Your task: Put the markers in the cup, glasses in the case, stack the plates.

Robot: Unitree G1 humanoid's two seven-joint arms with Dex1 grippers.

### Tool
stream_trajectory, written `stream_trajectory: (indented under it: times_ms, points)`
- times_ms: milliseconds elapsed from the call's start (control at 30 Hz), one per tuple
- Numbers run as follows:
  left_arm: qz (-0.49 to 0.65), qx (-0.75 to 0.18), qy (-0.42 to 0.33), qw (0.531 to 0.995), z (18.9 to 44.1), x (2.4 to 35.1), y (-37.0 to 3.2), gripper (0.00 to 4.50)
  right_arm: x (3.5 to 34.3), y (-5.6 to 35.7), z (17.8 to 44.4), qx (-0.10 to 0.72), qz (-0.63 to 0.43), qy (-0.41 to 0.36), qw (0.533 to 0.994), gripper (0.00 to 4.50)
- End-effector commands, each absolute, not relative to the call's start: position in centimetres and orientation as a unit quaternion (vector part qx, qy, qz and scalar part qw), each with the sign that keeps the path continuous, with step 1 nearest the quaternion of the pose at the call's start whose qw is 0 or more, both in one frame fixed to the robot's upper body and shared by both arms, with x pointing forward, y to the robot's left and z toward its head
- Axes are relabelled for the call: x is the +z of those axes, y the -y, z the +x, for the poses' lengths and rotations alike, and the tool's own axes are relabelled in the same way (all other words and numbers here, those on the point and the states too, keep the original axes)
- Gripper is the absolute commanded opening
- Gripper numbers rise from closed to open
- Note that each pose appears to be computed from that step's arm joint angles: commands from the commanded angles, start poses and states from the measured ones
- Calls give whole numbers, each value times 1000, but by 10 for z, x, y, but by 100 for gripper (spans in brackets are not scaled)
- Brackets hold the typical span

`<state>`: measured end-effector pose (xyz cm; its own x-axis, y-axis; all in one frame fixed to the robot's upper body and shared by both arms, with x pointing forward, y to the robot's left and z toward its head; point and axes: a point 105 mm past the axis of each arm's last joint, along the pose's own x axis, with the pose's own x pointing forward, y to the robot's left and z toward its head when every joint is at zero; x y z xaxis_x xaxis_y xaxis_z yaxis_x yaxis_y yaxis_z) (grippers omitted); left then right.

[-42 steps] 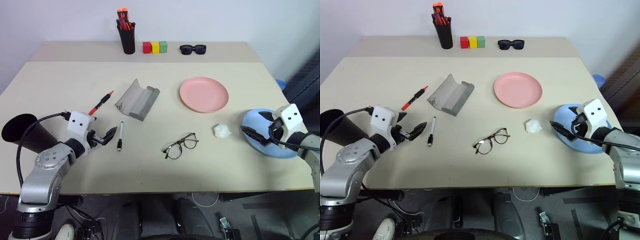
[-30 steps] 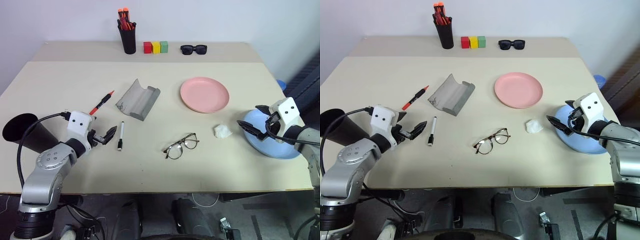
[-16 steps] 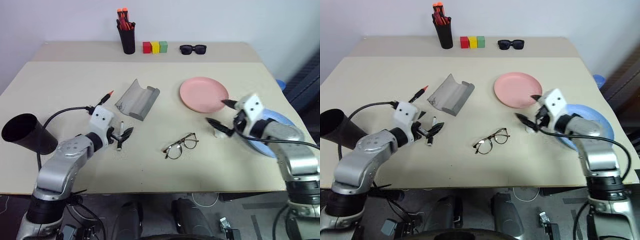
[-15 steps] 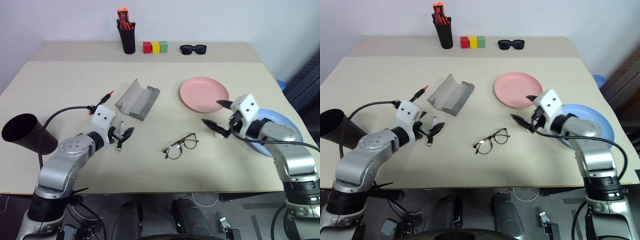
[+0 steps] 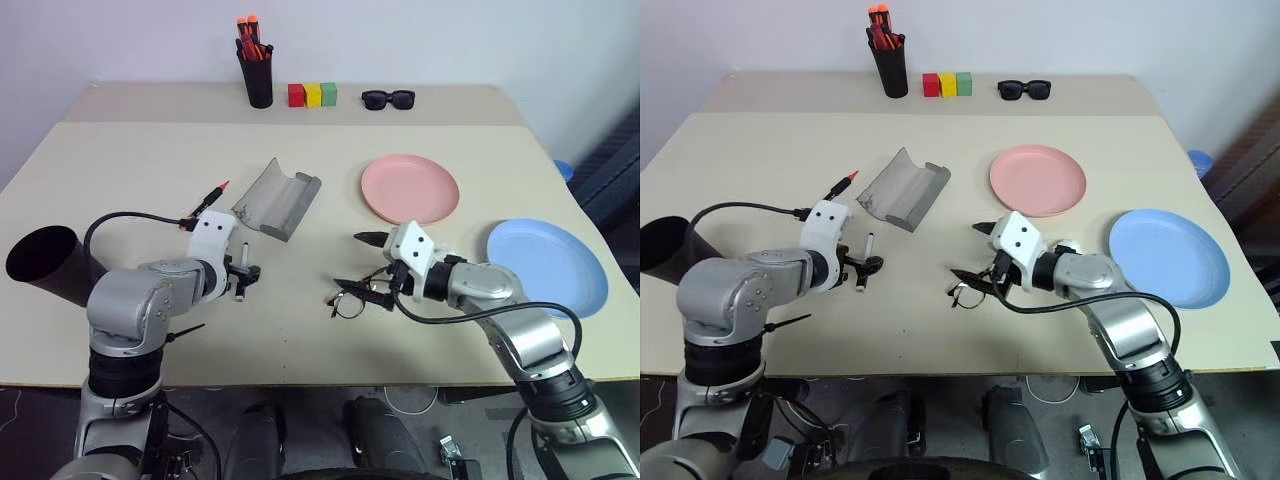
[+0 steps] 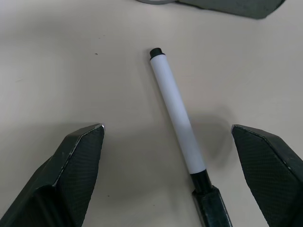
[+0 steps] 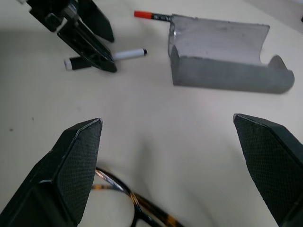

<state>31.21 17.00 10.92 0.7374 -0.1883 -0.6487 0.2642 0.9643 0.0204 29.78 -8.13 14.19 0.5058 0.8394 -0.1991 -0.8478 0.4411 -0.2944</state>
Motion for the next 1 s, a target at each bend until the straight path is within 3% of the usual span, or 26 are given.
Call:
stream_trajectory:
  times_ms: [33, 233, 400, 533, 600, 700, 800, 933, 1000]
  points:
    - [47, -113, -364, 923, 306, 98, -174, 309, 154, 70, 293, 512, -182, 18, 839, 450]
    - [64, -100, -361, 925, 306, 102, -179, 6, 150, 61, 292, 529, -175, 17, 830, 450]
    - [52, -58, -300, 951, 321, 131, -183, 2, 149, 56, 299, 528, -165, 21, 833, 450]
    - [24, -22, -91, 995, 343, 204, -195, 2, 154, 47, 303, 526, -150, 37, 836, 450]
    - [17, 24, 28, 999, 343, 249, -214, 2, 156, 39, 308, 526, -144, 46, 837, 450]
    - [59, 107, 141, 983, 329, 288, -245, 2, 159, 27, 315, 520, -138, 59, 841, 450]
    - [120, 273, 210, 931, 288, 309, -298, 2, 167, 7, 326, 511, -119, 79, 848, 450]
    - [177, 343, 263, 884, 251, 316, -317, 2, 168, -6, 326, 524, -108, 88, 840, 450]
    - [146, 353, 255, 889, 242, 304, -325, 2, 167, -12, 325, 533, -104, 90, 835, 450]
